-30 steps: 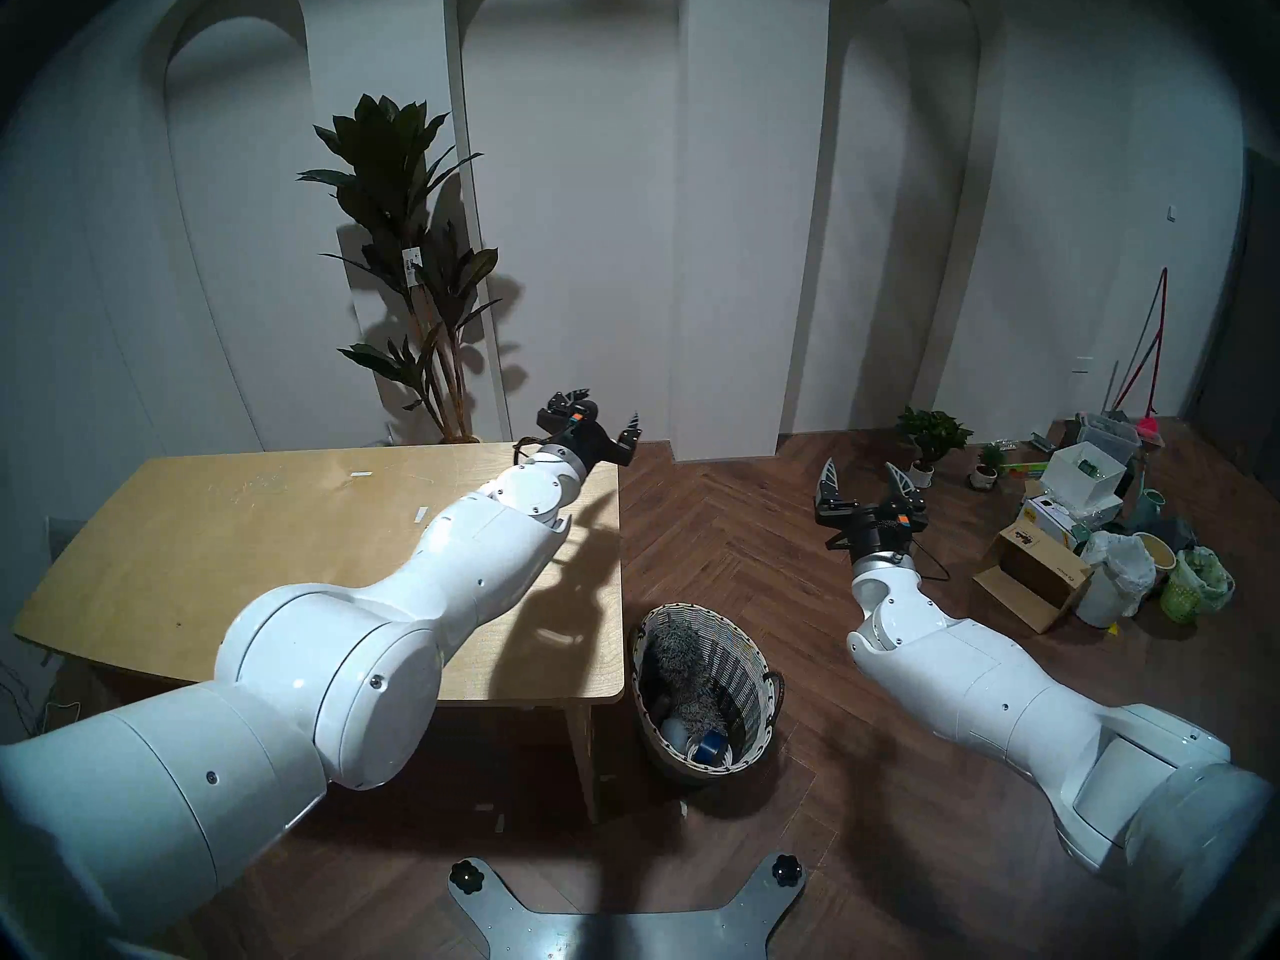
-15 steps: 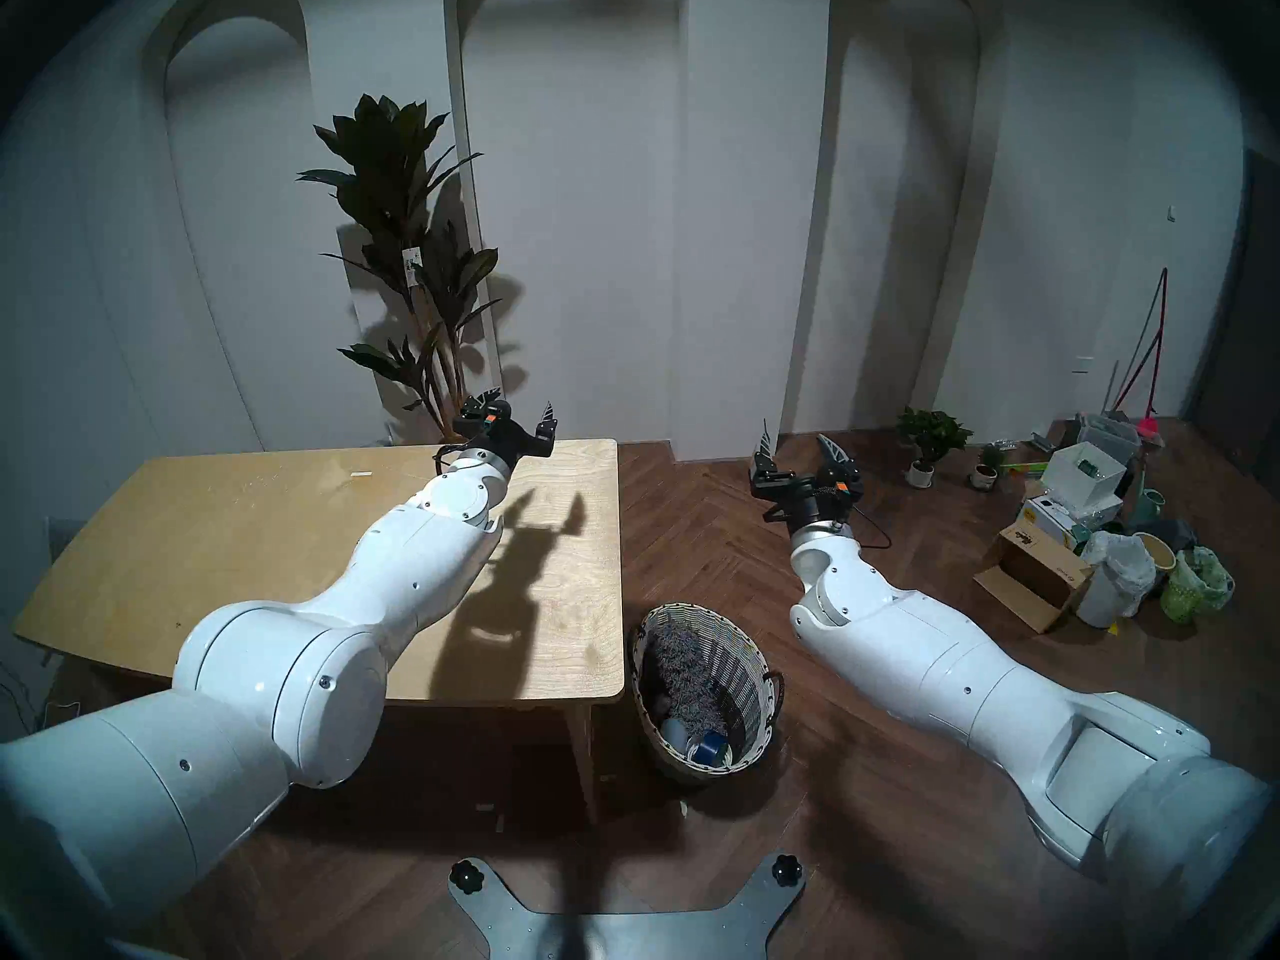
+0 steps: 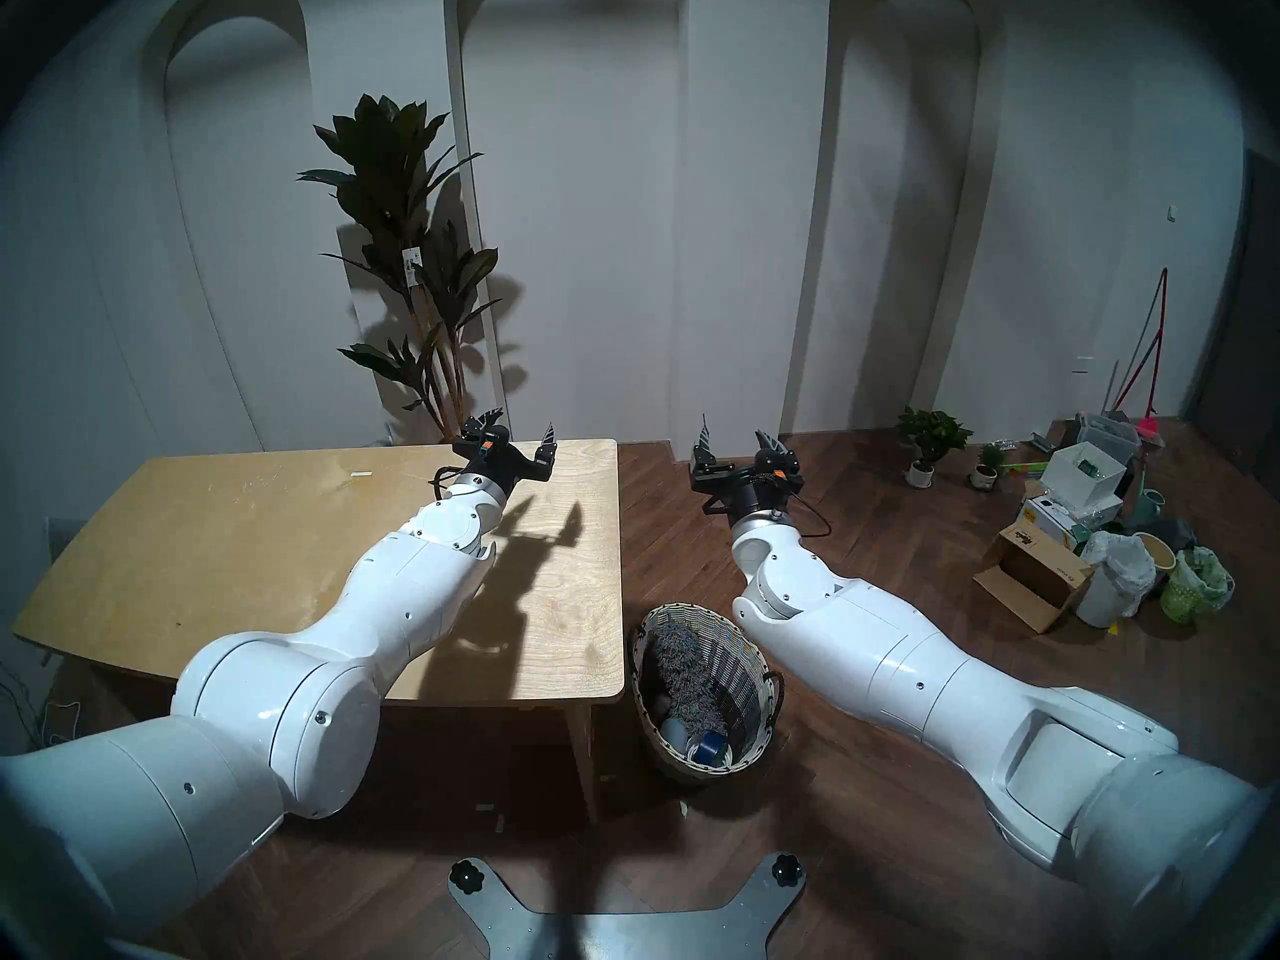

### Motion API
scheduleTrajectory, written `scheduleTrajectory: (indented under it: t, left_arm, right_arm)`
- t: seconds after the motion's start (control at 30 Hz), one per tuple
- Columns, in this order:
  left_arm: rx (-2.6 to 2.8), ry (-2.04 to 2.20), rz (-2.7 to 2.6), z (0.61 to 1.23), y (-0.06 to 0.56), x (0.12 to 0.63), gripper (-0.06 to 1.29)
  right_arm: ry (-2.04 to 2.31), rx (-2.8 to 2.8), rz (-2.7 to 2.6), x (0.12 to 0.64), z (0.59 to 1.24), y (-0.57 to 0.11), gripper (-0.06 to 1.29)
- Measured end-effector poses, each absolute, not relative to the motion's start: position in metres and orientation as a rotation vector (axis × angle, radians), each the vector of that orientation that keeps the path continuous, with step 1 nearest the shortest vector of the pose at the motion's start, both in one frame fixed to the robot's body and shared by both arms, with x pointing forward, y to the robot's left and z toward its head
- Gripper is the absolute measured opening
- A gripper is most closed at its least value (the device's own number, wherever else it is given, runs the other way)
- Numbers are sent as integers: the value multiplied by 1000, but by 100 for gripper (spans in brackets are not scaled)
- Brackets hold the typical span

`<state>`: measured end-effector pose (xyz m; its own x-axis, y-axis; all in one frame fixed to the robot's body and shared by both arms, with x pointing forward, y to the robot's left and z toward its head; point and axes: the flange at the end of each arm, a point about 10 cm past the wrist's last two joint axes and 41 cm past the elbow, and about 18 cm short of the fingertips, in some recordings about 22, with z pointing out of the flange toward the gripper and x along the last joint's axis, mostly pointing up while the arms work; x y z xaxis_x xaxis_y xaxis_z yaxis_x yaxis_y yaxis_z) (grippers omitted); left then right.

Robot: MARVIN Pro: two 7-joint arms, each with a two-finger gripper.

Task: Load the items into the basket from the rear

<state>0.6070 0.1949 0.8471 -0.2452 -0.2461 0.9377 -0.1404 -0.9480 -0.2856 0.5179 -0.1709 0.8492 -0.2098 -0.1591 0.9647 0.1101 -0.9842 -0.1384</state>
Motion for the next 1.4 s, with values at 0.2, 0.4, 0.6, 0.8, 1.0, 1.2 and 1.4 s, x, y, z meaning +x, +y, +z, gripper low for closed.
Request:
scheduleTrajectory:
  t: [0.2,0.4,0.6,0.8,1.0,1.2,1.4]
  left_arm:
    - [-1807,426,-2403,862,221,608,123]
    - [-1760,352,-2400,866,252,604,123]
    - [-1731,277,-2402,867,274,599,123]
    - [-1718,220,-2403,863,289,592,123]
    - [-1713,187,-2419,856,295,581,123]
    - [-1705,187,-2446,853,294,574,123]
    - [-1685,177,-2494,856,292,567,123]
  right_arm:
    - [38,-1878,-2288,519,851,-152,125]
    - [4,-1892,-2271,523,859,-133,125]
    - [-5,-1904,-2266,527,868,-123,125]
    - [-17,-1930,-2255,529,870,-115,125]
    - [-28,-1984,-2235,530,866,-108,125]
    - [-33,-2022,-2224,531,864,-104,125]
    - [-41,-2057,-2210,532,863,-98,125]
